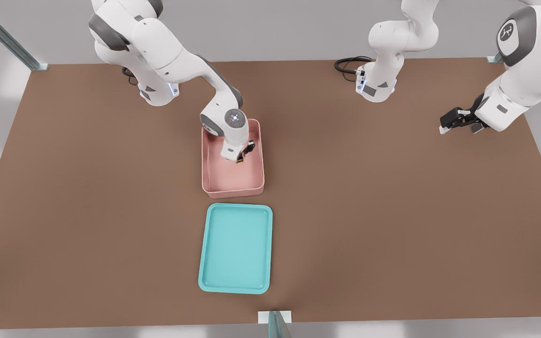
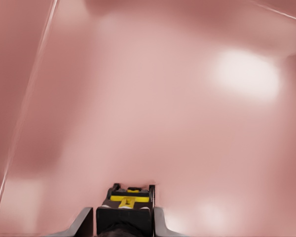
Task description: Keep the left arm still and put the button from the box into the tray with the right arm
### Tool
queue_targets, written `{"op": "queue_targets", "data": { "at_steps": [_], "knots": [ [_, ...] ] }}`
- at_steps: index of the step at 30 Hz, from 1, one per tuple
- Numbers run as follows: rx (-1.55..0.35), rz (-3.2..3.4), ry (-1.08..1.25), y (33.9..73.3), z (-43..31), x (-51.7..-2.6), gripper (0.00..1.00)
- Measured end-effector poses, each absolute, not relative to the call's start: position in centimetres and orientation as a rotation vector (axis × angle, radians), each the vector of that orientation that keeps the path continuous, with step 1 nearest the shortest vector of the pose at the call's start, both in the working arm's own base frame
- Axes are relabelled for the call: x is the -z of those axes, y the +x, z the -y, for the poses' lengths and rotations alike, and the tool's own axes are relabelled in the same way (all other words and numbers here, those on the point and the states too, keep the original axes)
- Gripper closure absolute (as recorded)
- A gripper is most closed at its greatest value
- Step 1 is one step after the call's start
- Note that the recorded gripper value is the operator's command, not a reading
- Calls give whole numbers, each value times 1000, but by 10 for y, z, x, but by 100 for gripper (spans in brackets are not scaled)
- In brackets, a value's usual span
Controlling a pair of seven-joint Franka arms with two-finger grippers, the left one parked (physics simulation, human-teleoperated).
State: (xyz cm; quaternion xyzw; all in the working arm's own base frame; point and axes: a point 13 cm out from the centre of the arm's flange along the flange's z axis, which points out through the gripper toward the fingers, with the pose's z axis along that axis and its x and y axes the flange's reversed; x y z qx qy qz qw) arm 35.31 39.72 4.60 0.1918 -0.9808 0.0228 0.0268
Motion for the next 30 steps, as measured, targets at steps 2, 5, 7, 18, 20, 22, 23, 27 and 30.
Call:
{"op": "queue_targets", "data": {
  "at_steps": [2,5,7,18,20,22,23,27,30],
  "knots": [
    [-76,3025,602,351,-397,-45,64],
    [-60,3036,593,361,-396,-52,67],
    [-4,3103,567,404,-415,-89,67],
    [252,3223,120,688,-380,-117,66],
    [253,3214,150,687,-381,-98,0],
    [253,3221,178,689,-381,-94,0],
    [256,3227,192,690,-381,-96,0],
    [274,3272,240,701,-382,-140,0],
    [242,3355,244,715,-338,-298,0]
  ]
}}
